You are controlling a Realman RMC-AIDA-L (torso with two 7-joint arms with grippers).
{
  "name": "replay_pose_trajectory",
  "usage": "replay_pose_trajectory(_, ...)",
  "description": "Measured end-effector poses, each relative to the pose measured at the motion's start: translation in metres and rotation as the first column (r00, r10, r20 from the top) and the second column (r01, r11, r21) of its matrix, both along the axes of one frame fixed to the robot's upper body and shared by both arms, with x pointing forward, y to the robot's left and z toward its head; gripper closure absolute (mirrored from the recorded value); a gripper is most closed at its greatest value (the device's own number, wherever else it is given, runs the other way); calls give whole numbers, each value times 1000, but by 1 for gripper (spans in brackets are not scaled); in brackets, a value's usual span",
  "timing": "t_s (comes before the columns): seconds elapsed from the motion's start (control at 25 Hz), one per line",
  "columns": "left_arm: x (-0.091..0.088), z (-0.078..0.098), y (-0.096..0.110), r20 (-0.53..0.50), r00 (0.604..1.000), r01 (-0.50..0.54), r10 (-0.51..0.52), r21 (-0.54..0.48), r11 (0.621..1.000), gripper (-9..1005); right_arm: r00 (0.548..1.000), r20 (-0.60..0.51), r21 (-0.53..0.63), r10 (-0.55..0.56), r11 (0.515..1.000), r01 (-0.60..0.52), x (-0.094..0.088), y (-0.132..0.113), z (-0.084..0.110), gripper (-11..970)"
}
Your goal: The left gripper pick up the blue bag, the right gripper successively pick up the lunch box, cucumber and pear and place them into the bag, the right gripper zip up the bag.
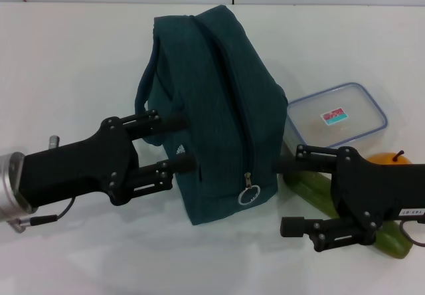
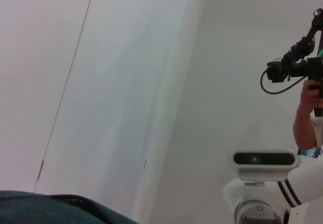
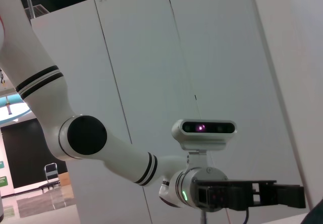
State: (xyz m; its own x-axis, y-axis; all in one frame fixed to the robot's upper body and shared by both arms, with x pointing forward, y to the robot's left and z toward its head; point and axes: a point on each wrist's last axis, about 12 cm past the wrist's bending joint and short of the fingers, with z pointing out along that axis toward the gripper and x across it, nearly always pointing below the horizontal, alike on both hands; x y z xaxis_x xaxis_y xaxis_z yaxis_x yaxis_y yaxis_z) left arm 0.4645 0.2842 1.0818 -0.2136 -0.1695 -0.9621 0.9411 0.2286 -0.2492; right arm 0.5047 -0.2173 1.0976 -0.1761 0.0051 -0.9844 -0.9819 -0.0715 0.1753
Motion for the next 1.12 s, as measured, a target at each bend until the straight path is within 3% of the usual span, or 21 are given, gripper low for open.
replay_pose_trajectory(0.72, 0, 0, 0, -10, 1000, -2, 2, -4, 1000, 326, 1000, -4, 1, 1, 1000, -1, -1, 0, -1, 116)
replay_pose_trajectory(0.96, 10, 9, 15, -116, 992, -52, 48, -31, 998, 329, 1000, -10, 4, -8, 1000, 8, -3, -3, -2, 116)
replay_pose_trajectory(1.12, 24, 23, 26, -254, 966, -46, 43, -5, 999, 329, 999, -20, 6, -27, 1000, 27, -6, -7, -5, 117)
